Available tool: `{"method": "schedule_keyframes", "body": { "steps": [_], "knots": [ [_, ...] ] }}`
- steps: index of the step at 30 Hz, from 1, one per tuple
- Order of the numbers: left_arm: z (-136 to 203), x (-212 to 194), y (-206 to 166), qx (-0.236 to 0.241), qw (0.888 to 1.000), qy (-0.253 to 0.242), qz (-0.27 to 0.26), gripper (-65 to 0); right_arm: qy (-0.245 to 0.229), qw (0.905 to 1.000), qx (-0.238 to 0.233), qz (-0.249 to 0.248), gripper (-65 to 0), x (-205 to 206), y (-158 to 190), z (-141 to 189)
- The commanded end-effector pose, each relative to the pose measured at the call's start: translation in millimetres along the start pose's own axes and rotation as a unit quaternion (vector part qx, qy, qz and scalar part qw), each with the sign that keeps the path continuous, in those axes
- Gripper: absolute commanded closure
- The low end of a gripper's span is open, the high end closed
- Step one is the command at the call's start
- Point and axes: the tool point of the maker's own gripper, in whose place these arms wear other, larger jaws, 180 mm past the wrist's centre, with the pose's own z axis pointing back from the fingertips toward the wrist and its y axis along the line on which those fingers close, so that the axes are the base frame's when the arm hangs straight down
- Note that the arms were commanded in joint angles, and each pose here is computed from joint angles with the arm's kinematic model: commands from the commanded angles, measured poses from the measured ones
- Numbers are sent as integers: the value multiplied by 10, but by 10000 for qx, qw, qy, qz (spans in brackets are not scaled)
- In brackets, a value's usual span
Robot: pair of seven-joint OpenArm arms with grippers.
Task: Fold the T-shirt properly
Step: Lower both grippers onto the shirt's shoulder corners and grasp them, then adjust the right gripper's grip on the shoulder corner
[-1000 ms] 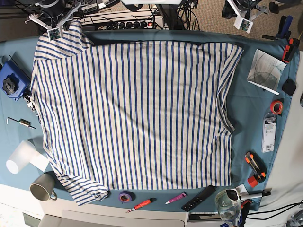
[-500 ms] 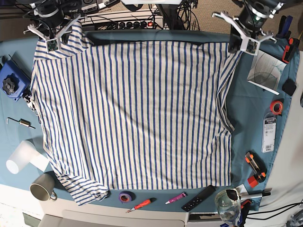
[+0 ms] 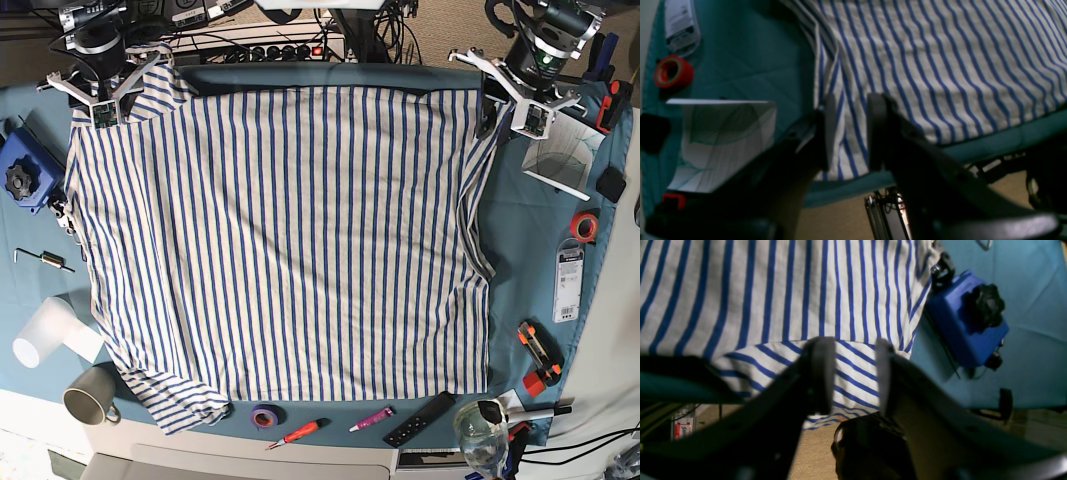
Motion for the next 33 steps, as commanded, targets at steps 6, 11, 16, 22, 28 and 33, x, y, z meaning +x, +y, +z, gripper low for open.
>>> {"method": "schedule_keyframes", "body": {
  "steps": [6, 11, 16, 22, 28, 33],
  "knots": [
    [20, 103, -13, -33, 9998, -198, -50, -173, -120, 9989, -436, 95, -295, 62, -174, 34],
    [19, 104, -12, -32, 9998, -200, -50, -173, -141, 9950, -957, -262, -295, 148, -430, 0],
    [20, 97, -13, -34, 9998, -183, -51, -173, 265, 9925, -991, -669, -295, -136, -660, -288],
    [20, 97, -13, -34, 9998, -183, -51, -173, 717, 9902, -733, -948, -295, -438, -731, -522],
    [20, 98, -13, -35, 9998, -184, -50, -173, 1097, 9840, -807, -1149, -294, -580, -749, -484],
    [20, 98, -14, -35, 9998, -186, -48, -173, 882, 9772, 628, -1827, -294, -430, -251, -502]
  ]
}}
